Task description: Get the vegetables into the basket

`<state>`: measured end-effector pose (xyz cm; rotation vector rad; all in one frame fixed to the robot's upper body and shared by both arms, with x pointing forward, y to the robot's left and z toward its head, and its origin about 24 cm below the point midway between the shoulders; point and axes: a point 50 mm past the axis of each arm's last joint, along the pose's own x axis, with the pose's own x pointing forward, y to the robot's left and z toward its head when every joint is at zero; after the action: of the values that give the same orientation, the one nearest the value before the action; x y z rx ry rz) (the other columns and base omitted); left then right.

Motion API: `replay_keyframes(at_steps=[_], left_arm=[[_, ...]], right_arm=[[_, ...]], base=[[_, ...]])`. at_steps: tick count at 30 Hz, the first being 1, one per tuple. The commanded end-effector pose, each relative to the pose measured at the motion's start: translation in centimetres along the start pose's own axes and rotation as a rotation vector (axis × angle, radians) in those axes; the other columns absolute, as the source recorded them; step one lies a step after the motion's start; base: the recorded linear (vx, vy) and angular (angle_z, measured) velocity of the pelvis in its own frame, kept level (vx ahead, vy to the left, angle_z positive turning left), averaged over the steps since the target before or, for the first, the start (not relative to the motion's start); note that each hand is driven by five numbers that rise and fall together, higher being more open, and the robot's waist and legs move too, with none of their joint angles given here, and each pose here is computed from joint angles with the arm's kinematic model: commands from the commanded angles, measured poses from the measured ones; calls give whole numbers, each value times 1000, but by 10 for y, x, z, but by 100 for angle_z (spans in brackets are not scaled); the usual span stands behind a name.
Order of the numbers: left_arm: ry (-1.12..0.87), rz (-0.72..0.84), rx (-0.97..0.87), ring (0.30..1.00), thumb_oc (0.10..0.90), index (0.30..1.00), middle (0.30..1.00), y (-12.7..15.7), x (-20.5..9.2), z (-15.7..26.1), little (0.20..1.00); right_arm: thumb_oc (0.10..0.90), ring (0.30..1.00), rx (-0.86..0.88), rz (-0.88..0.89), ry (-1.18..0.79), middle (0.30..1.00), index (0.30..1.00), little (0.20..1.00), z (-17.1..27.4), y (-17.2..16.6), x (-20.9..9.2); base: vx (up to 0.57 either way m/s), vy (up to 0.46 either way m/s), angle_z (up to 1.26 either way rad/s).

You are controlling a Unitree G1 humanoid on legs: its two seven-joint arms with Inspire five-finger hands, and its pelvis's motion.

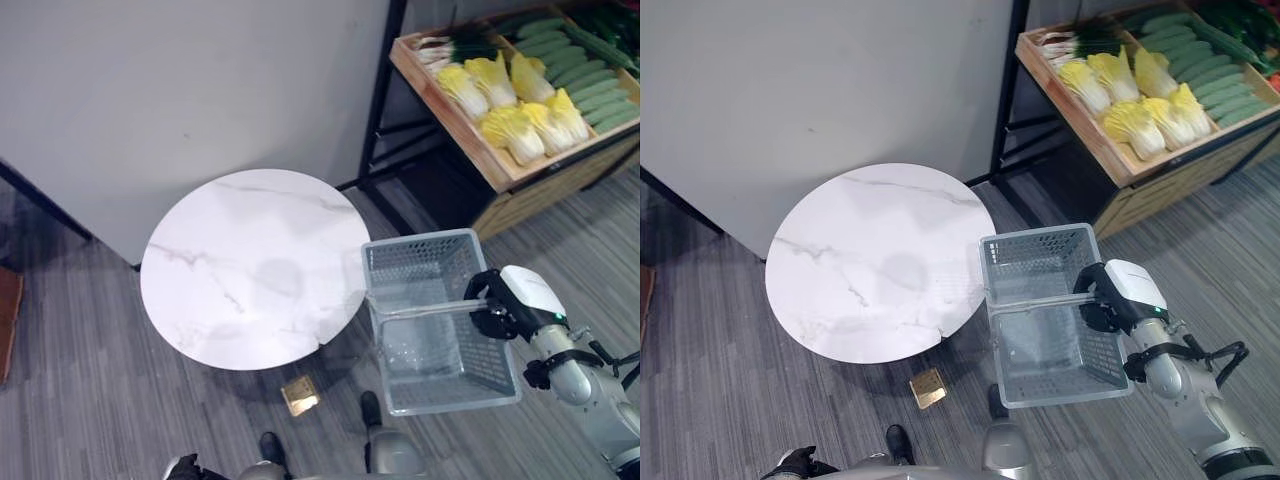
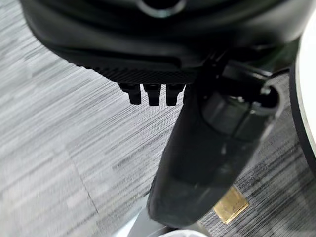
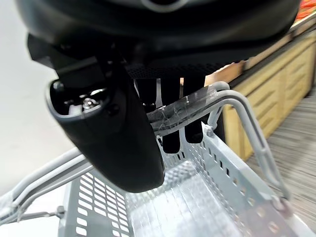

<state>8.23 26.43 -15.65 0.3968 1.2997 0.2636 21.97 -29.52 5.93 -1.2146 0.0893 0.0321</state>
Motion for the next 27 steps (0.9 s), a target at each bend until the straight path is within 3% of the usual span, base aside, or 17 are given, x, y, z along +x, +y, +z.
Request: replay_keyframes(at_steps=[1,12,27], left_arm=[[-72,75,10,1000,900,1000,1000,22,2,18,1000],[-82,54,-8,1000,900,1000,1000,22,1,10,1000],[-113,-20,12,1000,900,1000,1000,-4,-2,19,1000]], right_arm=[[400,300,-9,-466,-165,300,300,300,34,-87,26],[400,300,-10,-462,-198,300,300,300,43,-85,32],[400,300,-76,-507,-68,300,300,300,8,-93,6]], base=[[-117,131,-50],[-102,35,-97],[19,-121,-20]])
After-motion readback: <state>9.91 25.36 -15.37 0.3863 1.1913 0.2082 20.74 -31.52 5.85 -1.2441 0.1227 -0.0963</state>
